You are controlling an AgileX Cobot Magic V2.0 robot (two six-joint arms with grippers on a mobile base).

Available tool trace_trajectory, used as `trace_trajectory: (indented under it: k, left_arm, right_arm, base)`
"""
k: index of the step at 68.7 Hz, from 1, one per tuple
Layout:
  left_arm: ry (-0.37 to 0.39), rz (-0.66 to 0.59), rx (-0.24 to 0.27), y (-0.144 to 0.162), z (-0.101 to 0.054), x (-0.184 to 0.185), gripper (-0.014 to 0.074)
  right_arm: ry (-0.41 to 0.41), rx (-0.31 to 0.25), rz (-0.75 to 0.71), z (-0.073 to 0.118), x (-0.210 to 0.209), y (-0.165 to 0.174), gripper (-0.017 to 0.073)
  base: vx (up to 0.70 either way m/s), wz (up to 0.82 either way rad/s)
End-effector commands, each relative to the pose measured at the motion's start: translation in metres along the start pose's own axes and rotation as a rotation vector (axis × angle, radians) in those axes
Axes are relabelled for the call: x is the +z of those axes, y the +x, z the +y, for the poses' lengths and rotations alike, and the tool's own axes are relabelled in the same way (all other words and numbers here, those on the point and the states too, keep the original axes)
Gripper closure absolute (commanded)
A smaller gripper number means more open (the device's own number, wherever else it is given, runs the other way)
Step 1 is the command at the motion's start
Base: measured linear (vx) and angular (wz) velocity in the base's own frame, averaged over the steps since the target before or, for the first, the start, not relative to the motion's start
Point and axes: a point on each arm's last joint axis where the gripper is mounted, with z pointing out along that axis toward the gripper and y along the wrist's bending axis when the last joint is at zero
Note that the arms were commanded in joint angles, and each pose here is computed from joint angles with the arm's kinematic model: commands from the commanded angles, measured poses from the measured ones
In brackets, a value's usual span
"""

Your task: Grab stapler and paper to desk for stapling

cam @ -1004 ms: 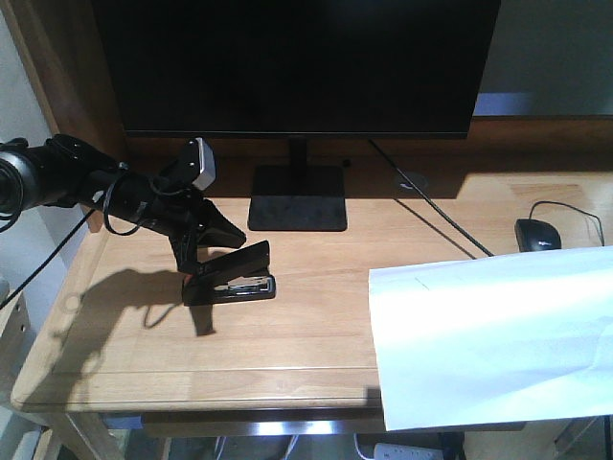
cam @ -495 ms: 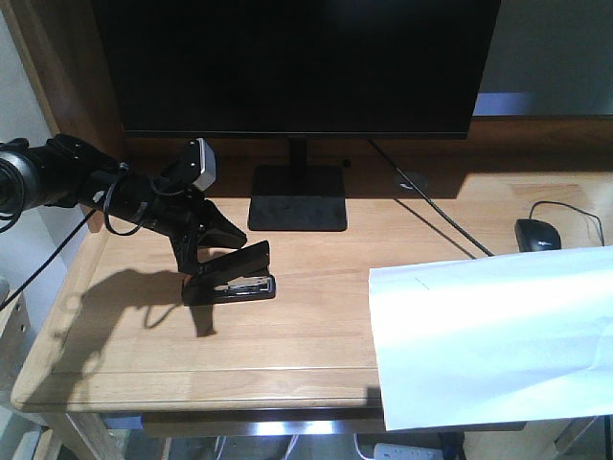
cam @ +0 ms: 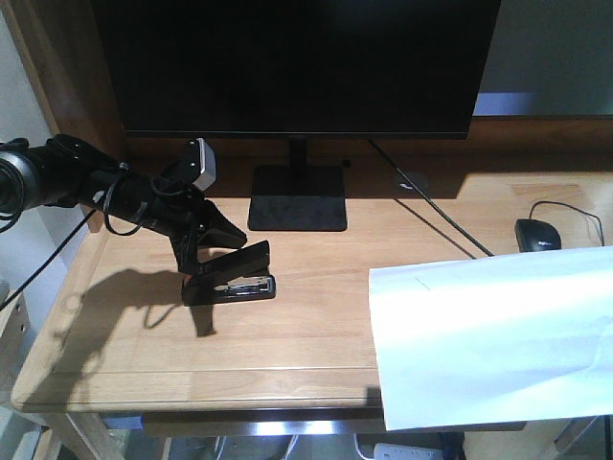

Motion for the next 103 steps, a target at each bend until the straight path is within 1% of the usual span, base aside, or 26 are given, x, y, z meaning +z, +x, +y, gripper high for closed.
trace_trajectory:
  k: [1, 12, 17, 25, 28, 32, 33, 34, 36, 37, 38, 40, 43, 47, 49, 53, 54, 61, 63, 65, 75, 81, 90, 94, 98, 103]
  left_arm:
    - [-0.028, -0.089, 0.037, -0.036, -0.003, -0.019, 0.0602]
    - [-0.028, -0.089, 0.037, -0.036, -0.003, -0.019, 0.0602]
    - [-0.028, -0.089, 0.037, -0.036, -0.003, -0.019, 0.0602]
    - [-0.028, -0.089, 0.037, -0.036, -0.003, -0.019, 0.0602]
    - [-0.028, -0.089, 0.037, -0.036, -0.003, -0.019, 0.0602]
    - [-0.028, -0.089, 0.037, -0.036, -0.003, -0.019, 0.0602]
    - [-0.028, -0.089, 0.037, -0.036, -0.003, -0.019, 0.0602]
    - [-0.028, -0.089, 0.037, -0.036, -0.003, -0.019, 0.0602]
    - [-0.028, -0.089, 0.037, -0.036, -0.003, -0.019, 0.0602]
    - [-0.028, -0.089, 0.037, -0.036, -0.003, -0.019, 0.0602]
    - [-0.028, -0.089, 0.037, -0.036, -0.003, -0.019, 0.0602]
    - [-0.028, -0.089, 0.037, -0.036, -0.003, -0.019, 0.0602]
    - [-0.028, -0.089, 0.037, -0.036, -0.003, -0.019, 0.0602]
    - [-0.028, -0.089, 0.037, -0.036, -0.003, -0.019, 0.0602]
    - [-0.028, -0.089, 0.037, -0.036, -0.003, -0.019, 0.0602]
    - [-0.028, -0.089, 0.037, -0.036, -0.003, -0.019, 0.0602]
    - [-0.028, -0.089, 0.037, -0.036, -0.003, -0.019, 0.0602]
    - [-0.028, -0.089, 0.037, -0.036, -0.003, -0.019, 0.0602]
    - [-0.028, -0.089, 0.037, -0.036, -0.003, -0.019, 0.0602]
    - [-0.028, -0.089, 0.036, -0.036, -0.003, -0.019, 0.0602]
    - [-0.028, -0.089, 0.036, -0.036, -0.003, -0.019, 0.0602]
    - [-0.028, -0.089, 0.036, -0.036, -0.003, -0.019, 0.0602]
    - [-0.029, -0.09, 0.036, -0.036, -0.003, -0.019, 0.0601]
    - [-0.029, -0.09, 0.036, -0.036, -0.003, -0.019, 0.0601]
    - [-0.029, -0.09, 0.036, -0.036, -0.003, -0.019, 0.0601]
    - [-0.029, -0.09, 0.036, -0.036, -0.003, -0.019, 0.0601]
  right_arm:
    - [-0.047, -0.006, -0.016, 0.004, 0.0, -0.001, 0.0561]
    - [-0.049, -0.021, -0.014, 0.004, 0.0, -0.001, 0.0561]
    - [-0.058, -0.073, -0.013, 0.006, 0.001, -0.001, 0.0561]
    - [-0.07, -0.23, 0.089, 0.014, 0.01, 0.004, 0.0561]
    - [-0.049, -0.281, 0.145, 0.018, 0.016, 0.006, 0.0561]
    - [-0.014, -0.378, 0.254, 0.021, 0.025, 0.011, 0.0561]
    - [0.002, -0.37, 0.265, 0.022, 0.027, 0.01, 0.0561]
    - [0.01, -0.401, 0.301, 0.023, 0.029, 0.012, 0.0561]
    - [0.03, -0.424, 0.33, 0.025, 0.034, 0.011, 0.0561]
    - [0.041, -0.45, 0.364, 0.024, 0.036, 0.013, 0.0561]
    - [0.048, -0.449, 0.38, 0.026, 0.039, 0.013, 0.0561]
    - [0.065, -0.481, 0.42, 0.026, 0.041, 0.014, 0.0561]
    - [0.096, -0.487, 0.47, 0.025, 0.048, 0.015, 0.0561]
    - [0.115, -0.547, 0.55, 0.024, 0.054, 0.017, 0.0561]
    - [0.131, -0.572, 0.602, 0.022, 0.058, 0.019, 0.0561]
    - [0.162, -0.593, 0.679, 0.016, 0.064, 0.023, 0.0561]
    - [0.166, -0.615, 0.709, 0.014, 0.065, 0.024, 0.0561]
    - [0.204, -0.686, 0.848, 0.0, 0.073, 0.029, 0.0561]
    - [0.226, -0.685, 0.882, -0.005, 0.076, 0.031, 0.0561]
    - [0.233, -0.705, 0.914, -0.009, 0.078, 0.032, 0.0561]
    - [0.313, -0.679, 1.014, -0.033, 0.088, 0.038, 0.0561]
    - [0.386, -0.674, 1.041, -0.05, 0.094, 0.04, 0.0561]
    - [0.544, -0.667, 1.015, -0.079, 0.103, 0.038, 0.0561]
    - [0.598, -0.685, 0.993, -0.088, 0.108, 0.036, 0.0561]
    - [0.632, -0.69, 0.992, -0.099, 0.115, 0.036, 0.0561]
    - [0.64, -0.692, 0.993, -0.108, 0.126, 0.038, 0.0561]
  base:
    - [0.0, 0.0]
    - [0.0, 0.0]
    - [0.0, 0.0]
    - [0.0, 0.0]
    - [0.0, 0.0]
    - [0.0, 0.0]
    - [0.0, 0.0]
    - [0.0, 0.0]
    - [0.0, 0.0]
    - [0.0, 0.0]
    - [0.0, 0.0]
    - [0.0, 0.0]
    - [0.0, 0.0]
    - [0.0, 0.0]
    - [0.0, 0.0]
    - [0.0, 0.0]
    - [0.0, 0.0]
    - [0.0, 0.0]
    - [0.0, 0.0]
    - [0.0, 0.0]
    - [0.0, 0.0]
    - [0.0, 0.0]
    - [0.0, 0.0]
    - [0.0, 0.0]
    - [0.0, 0.0]
    - [0.0, 0.0]
